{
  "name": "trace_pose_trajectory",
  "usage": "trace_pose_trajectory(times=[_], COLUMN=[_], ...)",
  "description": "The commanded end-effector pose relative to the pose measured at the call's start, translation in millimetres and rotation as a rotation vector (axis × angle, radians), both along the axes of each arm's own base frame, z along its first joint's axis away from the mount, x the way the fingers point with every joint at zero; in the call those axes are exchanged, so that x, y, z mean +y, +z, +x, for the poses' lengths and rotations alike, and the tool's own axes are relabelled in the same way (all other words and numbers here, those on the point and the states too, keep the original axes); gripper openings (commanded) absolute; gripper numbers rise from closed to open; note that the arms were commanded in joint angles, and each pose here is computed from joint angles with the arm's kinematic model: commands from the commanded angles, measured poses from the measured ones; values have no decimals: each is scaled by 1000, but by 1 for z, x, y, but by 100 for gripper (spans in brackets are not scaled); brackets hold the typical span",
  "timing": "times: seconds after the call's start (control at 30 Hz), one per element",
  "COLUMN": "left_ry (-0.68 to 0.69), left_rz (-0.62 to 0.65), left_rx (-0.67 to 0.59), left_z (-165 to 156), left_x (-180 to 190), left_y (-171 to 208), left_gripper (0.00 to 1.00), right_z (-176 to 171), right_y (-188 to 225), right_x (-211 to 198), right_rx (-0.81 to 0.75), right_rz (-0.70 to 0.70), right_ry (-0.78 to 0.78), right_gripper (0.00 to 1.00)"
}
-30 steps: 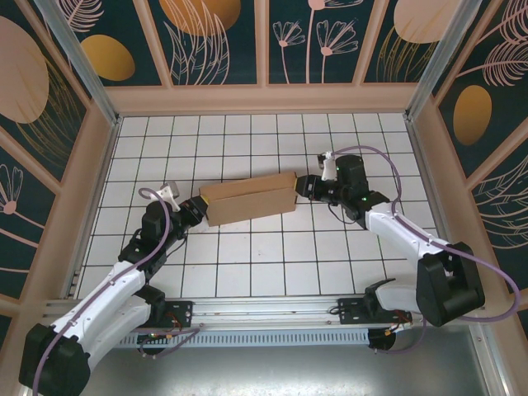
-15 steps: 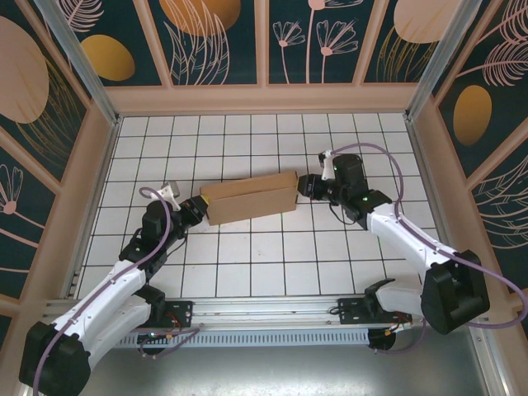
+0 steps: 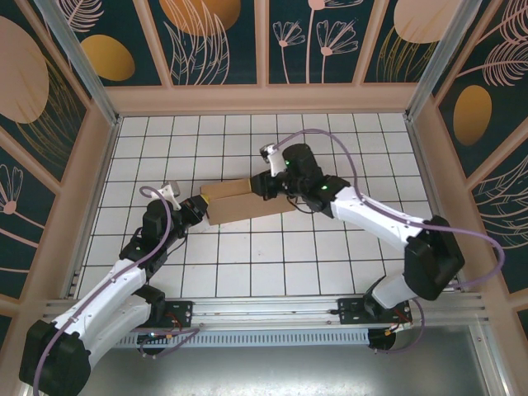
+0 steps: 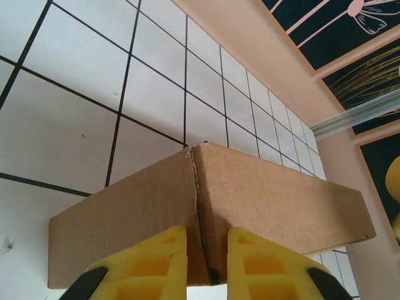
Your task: Fold the paper box
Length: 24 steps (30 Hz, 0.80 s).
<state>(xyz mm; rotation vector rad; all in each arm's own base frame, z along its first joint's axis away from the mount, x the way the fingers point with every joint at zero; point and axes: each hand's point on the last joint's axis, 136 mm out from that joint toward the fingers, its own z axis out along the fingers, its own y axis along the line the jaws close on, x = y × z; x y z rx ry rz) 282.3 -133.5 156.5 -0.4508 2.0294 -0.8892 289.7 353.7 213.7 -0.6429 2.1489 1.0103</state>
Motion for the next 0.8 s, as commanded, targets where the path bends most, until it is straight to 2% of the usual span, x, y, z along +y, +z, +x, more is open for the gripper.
trace_pose_trajectory(times=[0.0,0.23,0.33,0.5,0.77], left_ry=[11,12,13,-2,-32], left_rz=[156,156,152,137,126], left_rx=[289,286,280,264,218], left_z=[-35,-35,-34,-27,-10], left_x=[20,21,20,14,3], left_y=[-83,-83,-81,-74,-63], left_gripper=[15,15,15,18,24], right_z=[0,15,7,-6,-15], right_y=[3,-58,-78,-79,-60], right_x=[13,-4,-11,-21,-45], right_rx=[-3,76,128,100,-103], right_rz=[36,-116,-159,-163,-98], right_ry=[23,-71,-79,-87,-131], right_gripper=[15,12,12,12,13])
